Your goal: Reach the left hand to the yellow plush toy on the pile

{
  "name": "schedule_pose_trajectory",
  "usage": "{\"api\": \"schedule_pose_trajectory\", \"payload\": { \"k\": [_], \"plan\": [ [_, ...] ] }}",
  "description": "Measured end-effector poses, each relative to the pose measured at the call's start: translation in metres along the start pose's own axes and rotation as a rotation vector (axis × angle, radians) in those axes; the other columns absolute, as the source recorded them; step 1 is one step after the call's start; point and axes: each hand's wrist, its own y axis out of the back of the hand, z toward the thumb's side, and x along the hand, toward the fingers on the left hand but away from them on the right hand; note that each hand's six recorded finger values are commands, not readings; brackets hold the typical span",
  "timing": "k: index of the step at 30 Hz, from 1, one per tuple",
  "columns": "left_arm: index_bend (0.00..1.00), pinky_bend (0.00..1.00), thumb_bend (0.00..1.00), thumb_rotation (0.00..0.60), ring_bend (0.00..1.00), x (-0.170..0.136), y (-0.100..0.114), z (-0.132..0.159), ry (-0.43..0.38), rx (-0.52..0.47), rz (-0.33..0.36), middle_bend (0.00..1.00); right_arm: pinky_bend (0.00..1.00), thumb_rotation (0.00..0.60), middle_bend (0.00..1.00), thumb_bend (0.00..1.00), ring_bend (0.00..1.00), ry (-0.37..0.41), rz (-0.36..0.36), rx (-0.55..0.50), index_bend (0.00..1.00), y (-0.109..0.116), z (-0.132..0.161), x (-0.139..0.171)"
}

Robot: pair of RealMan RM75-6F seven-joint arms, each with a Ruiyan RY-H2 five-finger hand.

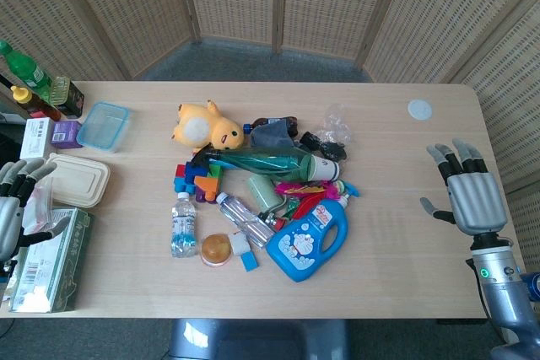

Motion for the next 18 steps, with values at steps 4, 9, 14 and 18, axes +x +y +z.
{"api": "schedule_pose_trajectory", "payload": {
  "k": [4, 9, 14, 18],
  "plan": [
    [0.15, 0.00, 0.25, 0.566, 0.00, 0.001, -0.002, 0.000, -0.002, 0.000, -0.009, 0.14, 0.13, 0.514, 0.18, 0.25, 0.00, 0.002, -0.001, -0.005, 0.13, 0.000, 0.001, 0.001],
    [0.15, 0.00, 0.25, 0.565, 0.00, 0.002, -0.003, 0.003, -0.015, -0.001, -0.015, 0.13, 0.13, 0.516, 0.18, 0.25, 0.00, 0.003, -0.007, -0.010, 0.13, 0.003, 0.002, 0.003],
    [0.15, 0.00, 0.24, 0.562, 0.00, 0.005, -0.001, 0.007, -0.034, 0.002, -0.011, 0.13, 0.13, 0.516, 0.18, 0.25, 0.00, -0.006, -0.016, -0.022, 0.13, 0.005, 0.000, 0.006],
    [0.14, 0.00, 0.24, 0.564, 0.00, 0.010, -0.001, 0.011, -0.050, 0.011, -0.024, 0.13, 0.13, 0.515, 0.18, 0.25, 0.00, -0.019, -0.012, -0.030, 0.13, 0.004, -0.004, 0.010]
  ]
}}
